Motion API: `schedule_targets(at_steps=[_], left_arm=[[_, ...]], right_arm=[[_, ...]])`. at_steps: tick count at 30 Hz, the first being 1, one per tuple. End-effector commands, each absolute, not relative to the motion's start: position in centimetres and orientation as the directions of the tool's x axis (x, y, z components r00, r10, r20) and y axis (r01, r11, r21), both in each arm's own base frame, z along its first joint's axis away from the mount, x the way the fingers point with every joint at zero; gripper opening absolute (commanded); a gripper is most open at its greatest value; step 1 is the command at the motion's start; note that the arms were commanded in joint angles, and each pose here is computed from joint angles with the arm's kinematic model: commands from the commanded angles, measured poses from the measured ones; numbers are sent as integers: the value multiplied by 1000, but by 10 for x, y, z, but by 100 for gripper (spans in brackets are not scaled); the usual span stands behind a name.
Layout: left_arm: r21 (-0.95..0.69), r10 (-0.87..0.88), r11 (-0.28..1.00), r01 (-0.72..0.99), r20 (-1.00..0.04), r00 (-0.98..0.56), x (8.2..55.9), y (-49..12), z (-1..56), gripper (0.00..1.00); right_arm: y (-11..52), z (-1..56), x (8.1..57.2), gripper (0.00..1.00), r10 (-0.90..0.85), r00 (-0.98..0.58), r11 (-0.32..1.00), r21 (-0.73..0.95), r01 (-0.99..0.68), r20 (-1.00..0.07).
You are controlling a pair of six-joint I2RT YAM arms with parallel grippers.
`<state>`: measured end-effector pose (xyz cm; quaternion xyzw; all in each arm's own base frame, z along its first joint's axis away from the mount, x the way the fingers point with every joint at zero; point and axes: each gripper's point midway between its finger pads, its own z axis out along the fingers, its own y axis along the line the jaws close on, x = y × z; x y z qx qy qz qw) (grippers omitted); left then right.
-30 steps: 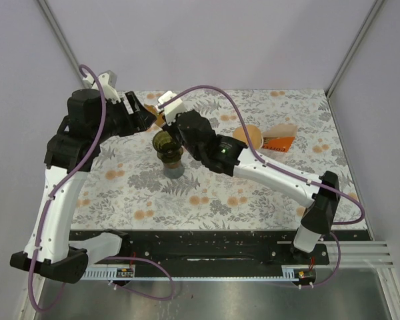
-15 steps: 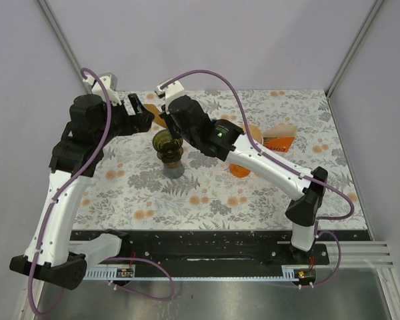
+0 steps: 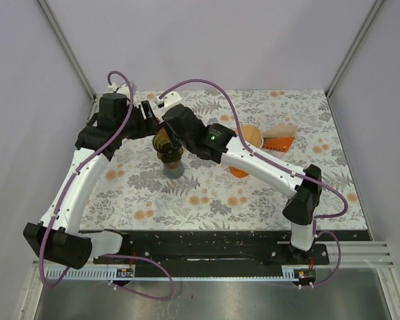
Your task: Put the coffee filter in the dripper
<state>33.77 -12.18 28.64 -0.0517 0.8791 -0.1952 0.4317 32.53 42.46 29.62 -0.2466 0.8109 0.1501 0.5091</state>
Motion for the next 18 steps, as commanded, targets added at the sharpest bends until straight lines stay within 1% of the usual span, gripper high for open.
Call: schedule_targets(at_steps=[1, 3, 6, 12, 14, 17, 18], left_arm=[[-379, -259, 919, 113, -793, -552, 343, -119, 304, 65], [-364, -228, 923, 124, -778, -586, 341, -120, 290, 61], [-335, -184, 934, 122, -746, -640, 339, -119, 271, 51], [-284, -144, 953, 108, -735, -662, 347, -112, 256, 40], [-274, -136, 956, 108, -736, -663, 351, -111, 255, 34], [-258, -115, 959, 119, -734, -670, 353, -111, 251, 19], [-252, -105, 960, 125, -733, -672, 353, -111, 249, 15]], right_arm=[[426, 294, 328, 0, -220, -369, 842, 15, -539, -903], [429, 289, 328, 0, -220, -379, 840, 24, -542, -899], [429, 288, 332, 0, -212, -390, 839, 37, -543, -896], [427, 279, 341, 0, -208, -416, 836, 60, -545, -885], [428, 276, 344, 0, -202, -423, 833, 73, -549, -883], [428, 273, 347, 0, -191, -442, 828, 98, -553, -876], [427, 273, 350, 0, -185, -447, 827, 107, -552, -875]])
